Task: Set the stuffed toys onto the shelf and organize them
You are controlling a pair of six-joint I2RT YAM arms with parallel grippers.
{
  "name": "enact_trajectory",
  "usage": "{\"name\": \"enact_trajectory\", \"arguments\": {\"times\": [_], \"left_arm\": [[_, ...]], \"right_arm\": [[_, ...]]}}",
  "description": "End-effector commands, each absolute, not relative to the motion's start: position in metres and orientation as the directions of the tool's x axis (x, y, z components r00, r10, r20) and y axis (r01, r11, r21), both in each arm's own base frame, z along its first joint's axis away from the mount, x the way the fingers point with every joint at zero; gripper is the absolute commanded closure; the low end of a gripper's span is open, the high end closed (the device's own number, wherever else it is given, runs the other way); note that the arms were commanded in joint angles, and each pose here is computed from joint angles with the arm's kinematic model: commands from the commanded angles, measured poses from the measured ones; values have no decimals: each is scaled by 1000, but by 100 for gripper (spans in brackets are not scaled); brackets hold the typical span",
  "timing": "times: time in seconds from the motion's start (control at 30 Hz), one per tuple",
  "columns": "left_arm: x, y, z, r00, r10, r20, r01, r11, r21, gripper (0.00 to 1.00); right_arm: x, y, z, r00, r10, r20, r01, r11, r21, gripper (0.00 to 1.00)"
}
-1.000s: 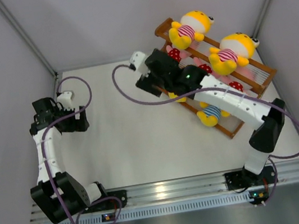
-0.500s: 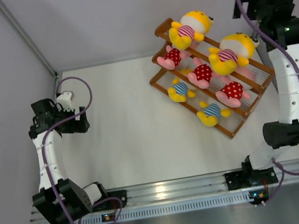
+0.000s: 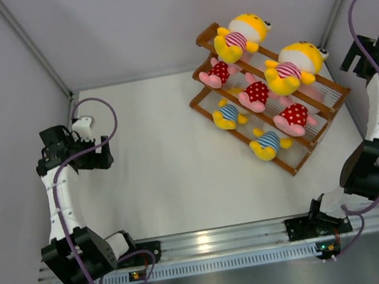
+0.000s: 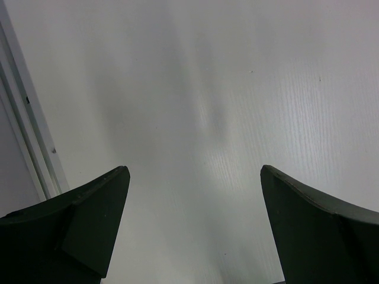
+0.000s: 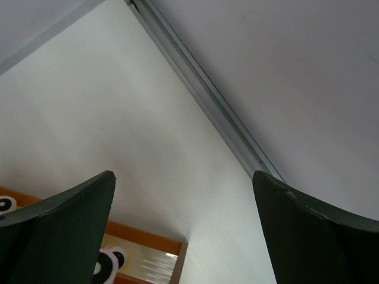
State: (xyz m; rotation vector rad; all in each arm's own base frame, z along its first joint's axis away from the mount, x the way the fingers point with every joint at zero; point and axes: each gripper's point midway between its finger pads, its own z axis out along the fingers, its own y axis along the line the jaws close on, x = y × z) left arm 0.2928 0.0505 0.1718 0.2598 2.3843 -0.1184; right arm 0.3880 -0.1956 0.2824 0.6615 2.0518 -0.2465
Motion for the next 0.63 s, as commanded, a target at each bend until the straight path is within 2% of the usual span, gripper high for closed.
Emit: {"name": "enact_trajectory", "arguments": {"times": [0.0, 0.17, 0.3, 0.5, 0.6], "left_arm": [[294, 53, 173, -711, 177, -680, 234, 972, 7, 2], [294, 52, 169, -717, 174, -675, 242, 970, -7, 2], [293, 52, 165, -724, 176, -667, 245, 969, -10, 2], [292, 50, 159, -734, 171, -657, 249, 968, -27, 2], [292, 49, 156, -739, 169, -652, 254, 967, -36, 2]], "right_arm": [[373, -207, 334, -226, 330, -916, 570, 808, 150, 1], [364, -210, 315, -246, 363, -899, 607, 780, 149, 0], [342, -224, 304, -213, 416, -884, 731, 668, 138, 1], [326, -215, 304, -121, 418, -900, 734, 648, 203, 0], [321, -212, 303, -125, 405, -906, 732, 654, 192, 0]]}}
